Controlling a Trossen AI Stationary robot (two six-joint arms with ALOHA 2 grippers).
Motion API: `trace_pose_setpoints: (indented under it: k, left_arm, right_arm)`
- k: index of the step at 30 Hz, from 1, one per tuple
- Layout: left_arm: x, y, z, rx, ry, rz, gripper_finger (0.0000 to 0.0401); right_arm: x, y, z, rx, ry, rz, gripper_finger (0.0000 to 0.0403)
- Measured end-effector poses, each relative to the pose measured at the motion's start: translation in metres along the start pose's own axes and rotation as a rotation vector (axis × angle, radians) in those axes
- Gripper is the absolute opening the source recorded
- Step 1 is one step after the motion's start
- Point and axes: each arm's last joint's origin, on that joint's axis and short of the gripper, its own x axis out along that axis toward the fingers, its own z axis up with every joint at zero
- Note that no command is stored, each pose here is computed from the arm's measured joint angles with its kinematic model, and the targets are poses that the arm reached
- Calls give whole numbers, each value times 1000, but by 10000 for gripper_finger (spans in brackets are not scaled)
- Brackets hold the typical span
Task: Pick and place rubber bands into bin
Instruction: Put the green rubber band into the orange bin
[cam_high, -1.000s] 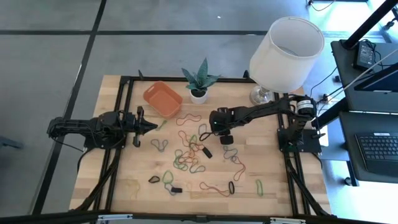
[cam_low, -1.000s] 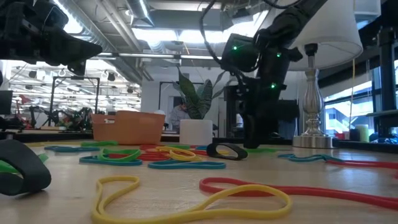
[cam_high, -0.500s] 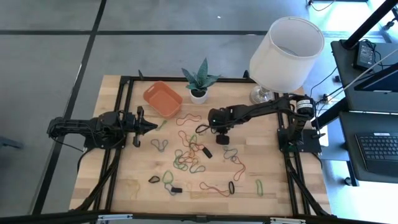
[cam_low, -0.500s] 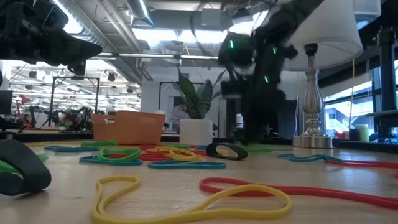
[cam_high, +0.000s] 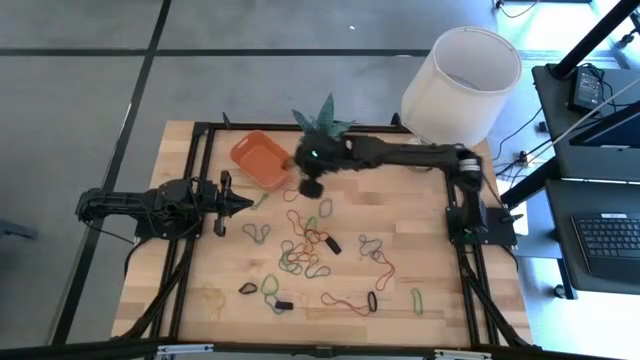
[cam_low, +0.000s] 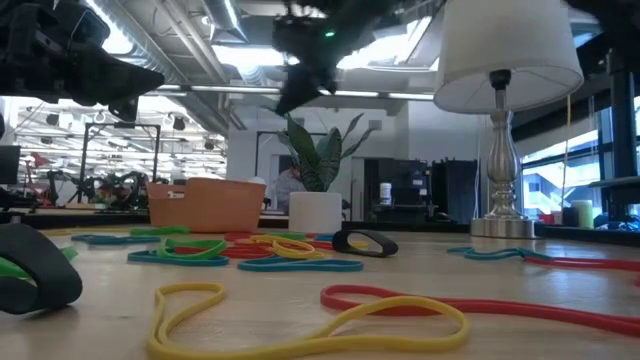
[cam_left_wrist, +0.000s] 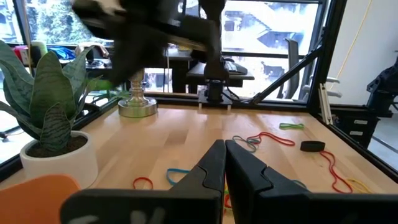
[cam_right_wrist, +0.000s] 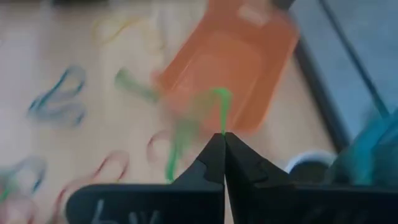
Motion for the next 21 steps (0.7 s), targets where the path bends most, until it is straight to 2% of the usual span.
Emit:
trace_pose_setpoints:
  k: [3,7,12,15,21]
  left_arm:
    - [0,0,0,0,0,0,6]
    - [0,0,0,0,0,0,6]
    - [0,0,0,0,0,-1,6]
    - [0,0,0,0,2,0,6]
    - [0,0,0,0,1,0,6]
  right_arm:
    - [22,-6,21,20,-33,-15,1]
    - [64,-7,32,44,-46,-19,0]
    - [103,-9,20,68,-101,-29,2]
    - [116,-8,9,65,-58,-29,12]
    - [118,-13,10,79,-76,-33,46]
